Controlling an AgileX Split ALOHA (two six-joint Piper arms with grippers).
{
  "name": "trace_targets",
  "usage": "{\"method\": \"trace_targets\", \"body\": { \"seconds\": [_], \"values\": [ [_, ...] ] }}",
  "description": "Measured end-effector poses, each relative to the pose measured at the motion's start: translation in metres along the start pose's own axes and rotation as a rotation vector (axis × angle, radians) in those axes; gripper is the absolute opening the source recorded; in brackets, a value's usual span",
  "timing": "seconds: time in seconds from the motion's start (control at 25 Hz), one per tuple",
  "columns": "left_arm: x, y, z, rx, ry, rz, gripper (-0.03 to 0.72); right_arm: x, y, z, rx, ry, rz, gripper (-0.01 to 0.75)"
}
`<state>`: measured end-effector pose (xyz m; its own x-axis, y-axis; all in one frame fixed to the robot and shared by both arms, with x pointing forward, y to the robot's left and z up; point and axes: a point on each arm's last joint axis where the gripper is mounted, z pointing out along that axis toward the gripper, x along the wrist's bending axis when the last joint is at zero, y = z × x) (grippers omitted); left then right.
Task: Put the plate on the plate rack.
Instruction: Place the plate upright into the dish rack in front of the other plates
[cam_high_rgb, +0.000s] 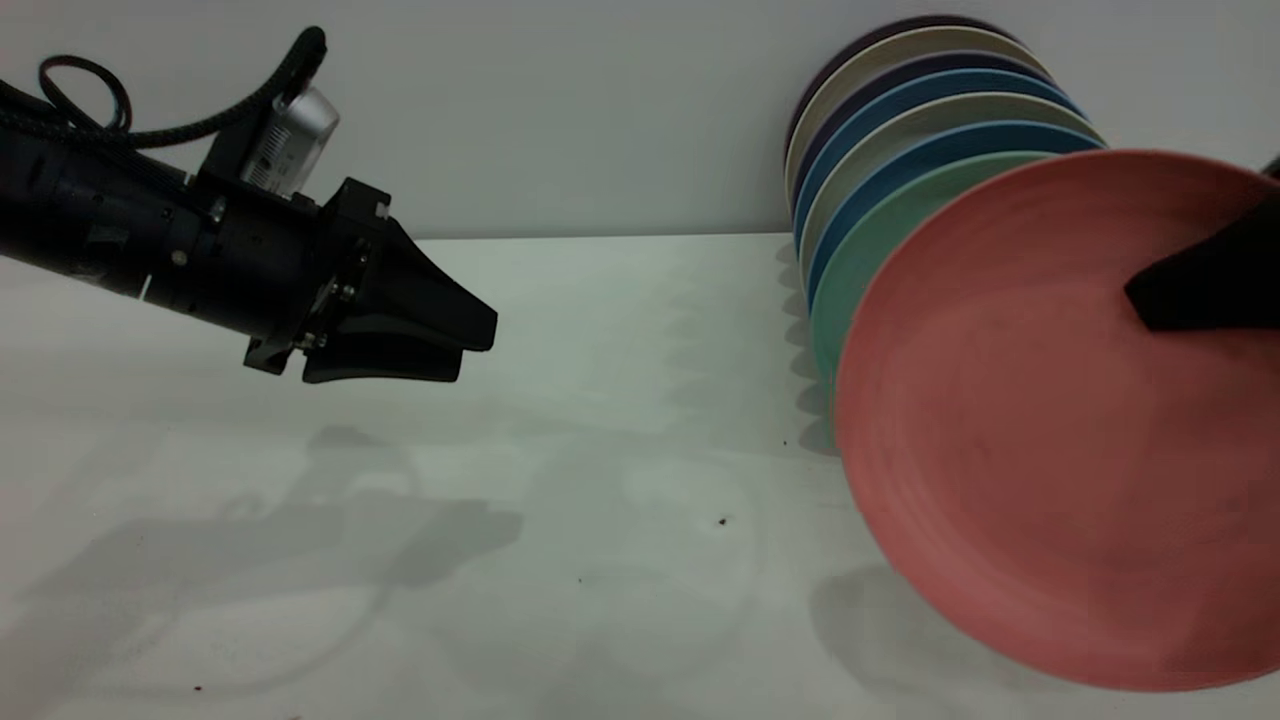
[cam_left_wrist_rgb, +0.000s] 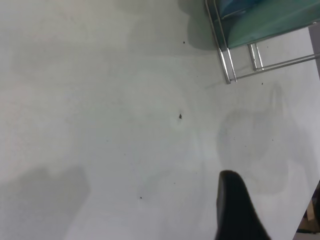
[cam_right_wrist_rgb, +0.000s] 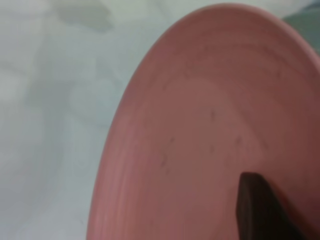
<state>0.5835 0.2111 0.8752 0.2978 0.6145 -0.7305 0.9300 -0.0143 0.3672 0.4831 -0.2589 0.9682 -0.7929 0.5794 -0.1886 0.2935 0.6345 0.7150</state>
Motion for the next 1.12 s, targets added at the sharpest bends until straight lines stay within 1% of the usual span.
{"method": "trace_targets", "body": {
  "seconds": [0.12, 0.32, 0.48, 0.64, 0.76, 0.88, 1.04, 1.12],
  "values": [
    [0.0, 0.0, 0.0, 0.0, 0.002, 0.001, 0.418, -0.011, 0.012, -0.004, 0.009, -0.002, -0.126, 0.184],
    [0.0, 0.0, 0.0, 0.001, 0.002, 0.001, 0.418, -0.032, 0.033, -0.014, 0.039, -0.036, -0.338, 0.184],
    [0.0, 0.0, 0.0, 0.0, 0.005, 0.001, 0.418, -0.041, 0.043, -0.02, 0.074, -0.042, -0.467, 0.184],
    [0.001, 0.0, 0.0, -0.001, 0.01, 0.001, 0.418, -0.041, 0.046, -0.018, 0.105, -0.011, -0.552, 0.184],
    [0.001, 0.0, 0.0, -0.001, 0.015, 0.002, 0.418, -0.035, 0.053, -0.005, 0.117, 0.037, -0.626, 0.184],
    [0.001, 0.0, 0.0, -0.001, 0.015, 0.002, 0.418, -0.03, 0.059, 0.011, 0.136, 0.062, -0.708, 0.184],
    [0.001, 0.0, 0.0, -0.001, 0.015, 0.002, 0.418, -0.031, 0.067, 0.02, 0.151, 0.059, -0.783, 0.184],
    [0.002, 0.0, 0.0, -0.002, 0.017, 0.002, 0.418, -0.035, 0.072, 0.021, 0.146, 0.045, -0.79, 0.184]
  ]
}}
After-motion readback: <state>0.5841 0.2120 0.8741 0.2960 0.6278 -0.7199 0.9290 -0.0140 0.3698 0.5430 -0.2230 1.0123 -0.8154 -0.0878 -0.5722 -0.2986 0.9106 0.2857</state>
